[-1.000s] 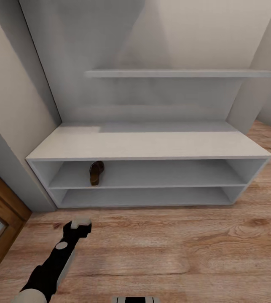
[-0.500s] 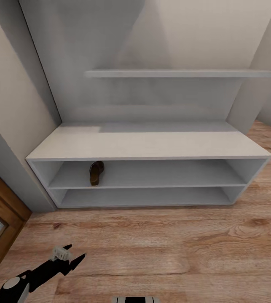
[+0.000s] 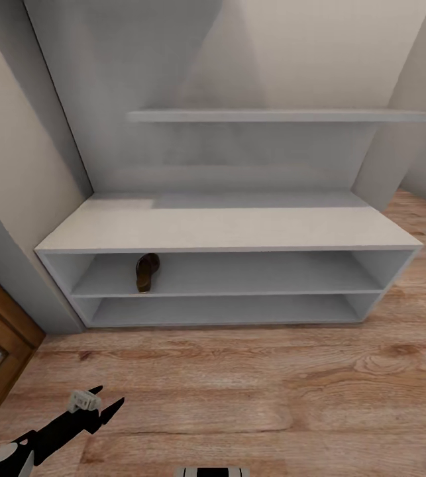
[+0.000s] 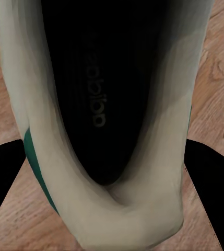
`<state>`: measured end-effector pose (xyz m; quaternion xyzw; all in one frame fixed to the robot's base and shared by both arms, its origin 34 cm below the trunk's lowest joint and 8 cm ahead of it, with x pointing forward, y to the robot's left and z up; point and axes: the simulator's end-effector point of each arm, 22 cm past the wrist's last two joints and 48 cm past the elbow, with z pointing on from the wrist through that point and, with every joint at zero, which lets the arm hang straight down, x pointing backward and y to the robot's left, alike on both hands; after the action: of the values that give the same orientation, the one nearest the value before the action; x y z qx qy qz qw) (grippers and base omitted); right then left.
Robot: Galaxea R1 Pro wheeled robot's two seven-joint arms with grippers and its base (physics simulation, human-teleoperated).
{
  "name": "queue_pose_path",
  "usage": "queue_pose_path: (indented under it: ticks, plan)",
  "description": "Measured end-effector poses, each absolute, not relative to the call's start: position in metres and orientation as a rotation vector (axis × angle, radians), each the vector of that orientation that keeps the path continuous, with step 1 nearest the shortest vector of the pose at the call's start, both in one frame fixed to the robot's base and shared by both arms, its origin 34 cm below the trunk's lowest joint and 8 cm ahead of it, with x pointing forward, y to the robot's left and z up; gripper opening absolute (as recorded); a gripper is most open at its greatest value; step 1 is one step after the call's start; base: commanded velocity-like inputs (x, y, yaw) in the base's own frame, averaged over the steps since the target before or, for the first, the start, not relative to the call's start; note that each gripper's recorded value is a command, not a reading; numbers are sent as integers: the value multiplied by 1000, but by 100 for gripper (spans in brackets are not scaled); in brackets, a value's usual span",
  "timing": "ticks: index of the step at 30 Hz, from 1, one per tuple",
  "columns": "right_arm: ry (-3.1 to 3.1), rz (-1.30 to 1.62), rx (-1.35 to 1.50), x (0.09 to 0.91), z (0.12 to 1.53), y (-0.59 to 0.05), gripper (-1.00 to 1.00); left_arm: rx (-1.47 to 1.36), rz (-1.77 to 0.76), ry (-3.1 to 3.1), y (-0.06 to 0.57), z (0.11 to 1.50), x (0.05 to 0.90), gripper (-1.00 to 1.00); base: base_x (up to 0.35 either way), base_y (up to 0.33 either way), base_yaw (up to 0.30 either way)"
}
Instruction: Pick up the two gym shoes and the two sandals from the corridor floor and place them onto the hallstand (shoe rack) in the corridor, making sure they are on the rack and not on the floor. Arrange them so the two gym shoes are next to each other and the two sandals are next to each other.
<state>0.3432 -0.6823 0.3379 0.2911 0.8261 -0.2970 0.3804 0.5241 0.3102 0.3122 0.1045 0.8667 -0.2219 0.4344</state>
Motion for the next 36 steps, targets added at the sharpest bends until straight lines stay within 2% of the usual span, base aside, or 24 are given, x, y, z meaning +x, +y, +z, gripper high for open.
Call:
queue_pose_path:
  ticks: [14, 22, 36]
  plan:
    - [2099, -759, 748, 344, 340, -683, -100, 259, -554, 2158, 310, 312, 524, 100, -5, -261, 0]
    - [2098, -760, 748, 345, 341, -684, -100, 259, -554, 2159, 310, 312, 524, 100, -127, -248, 0]
    - [2097, -760, 748, 345, 341, -684, -100, 253, -554, 2165, 312, 311, 524, 100, -159, 14, 0]
